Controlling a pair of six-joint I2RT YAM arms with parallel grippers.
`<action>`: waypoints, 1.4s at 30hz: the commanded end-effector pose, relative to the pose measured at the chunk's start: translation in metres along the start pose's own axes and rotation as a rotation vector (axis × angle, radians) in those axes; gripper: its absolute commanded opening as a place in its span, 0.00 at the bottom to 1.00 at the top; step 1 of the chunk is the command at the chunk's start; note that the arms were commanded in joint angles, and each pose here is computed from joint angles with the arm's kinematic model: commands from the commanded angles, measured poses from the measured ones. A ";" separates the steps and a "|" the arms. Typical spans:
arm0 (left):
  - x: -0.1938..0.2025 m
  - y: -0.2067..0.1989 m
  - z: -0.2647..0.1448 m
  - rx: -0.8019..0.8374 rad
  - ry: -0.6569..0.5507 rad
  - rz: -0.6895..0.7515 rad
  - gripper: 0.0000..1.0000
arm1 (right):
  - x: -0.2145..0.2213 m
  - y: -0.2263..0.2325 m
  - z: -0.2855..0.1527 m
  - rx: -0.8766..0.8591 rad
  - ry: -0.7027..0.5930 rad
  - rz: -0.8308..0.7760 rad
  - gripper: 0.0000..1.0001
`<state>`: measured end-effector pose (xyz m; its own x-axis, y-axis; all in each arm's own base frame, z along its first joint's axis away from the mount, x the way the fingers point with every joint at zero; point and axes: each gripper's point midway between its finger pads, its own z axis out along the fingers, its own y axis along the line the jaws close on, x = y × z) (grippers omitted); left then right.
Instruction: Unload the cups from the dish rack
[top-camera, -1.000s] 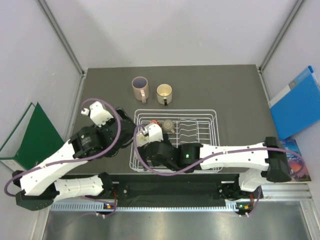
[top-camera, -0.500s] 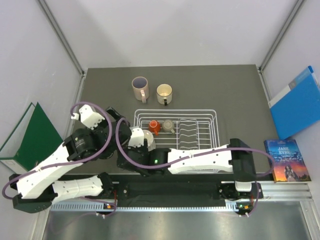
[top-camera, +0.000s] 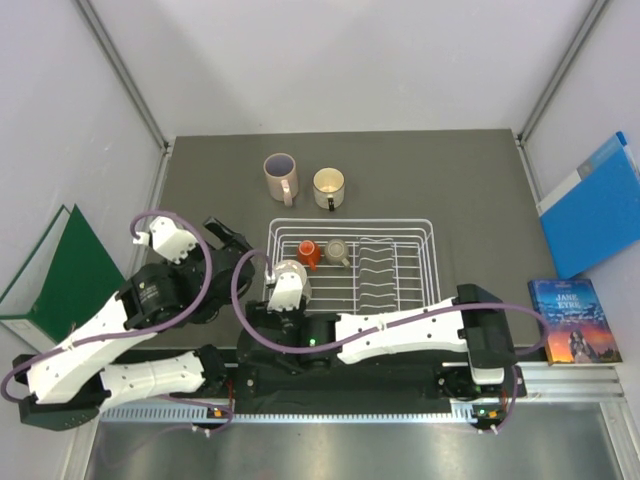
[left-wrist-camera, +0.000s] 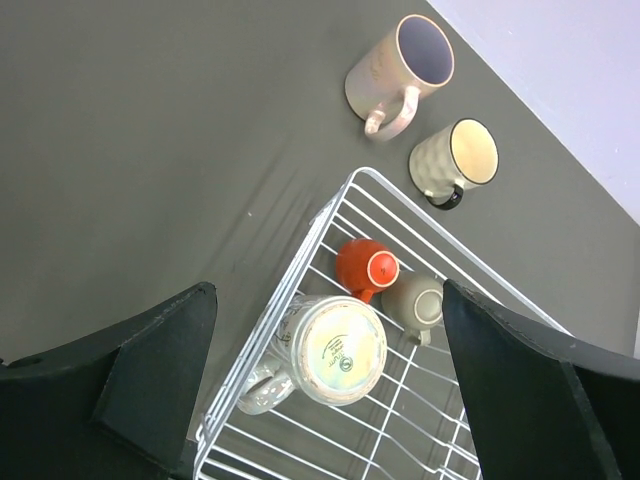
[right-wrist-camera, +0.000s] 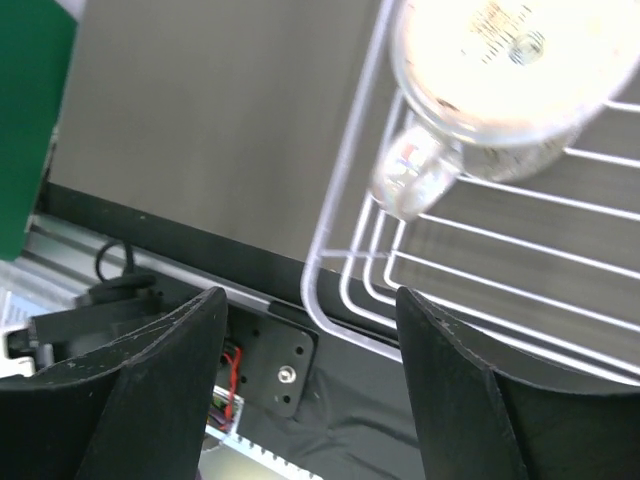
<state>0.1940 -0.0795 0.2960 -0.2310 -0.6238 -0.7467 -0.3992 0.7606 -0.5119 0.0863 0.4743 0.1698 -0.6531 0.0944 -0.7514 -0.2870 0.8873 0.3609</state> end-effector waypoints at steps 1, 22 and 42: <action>-0.003 0.027 0.001 -0.072 -0.028 0.120 0.99 | -0.010 -0.011 -0.010 0.027 -0.031 0.087 0.68; 0.004 0.029 0.002 -0.069 -0.001 0.102 0.99 | -0.024 -0.010 0.051 0.037 -0.087 0.256 0.63; 0.007 0.019 0.004 -0.020 -0.003 0.089 0.99 | -0.017 -0.042 0.042 0.115 -0.099 0.307 0.57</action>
<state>0.1908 -0.0740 0.2851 -0.2417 -0.6070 -0.7570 -0.4018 0.7728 -0.4913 0.1369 0.4697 0.1239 -0.6488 0.3363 -0.6826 -0.0395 0.8809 0.4716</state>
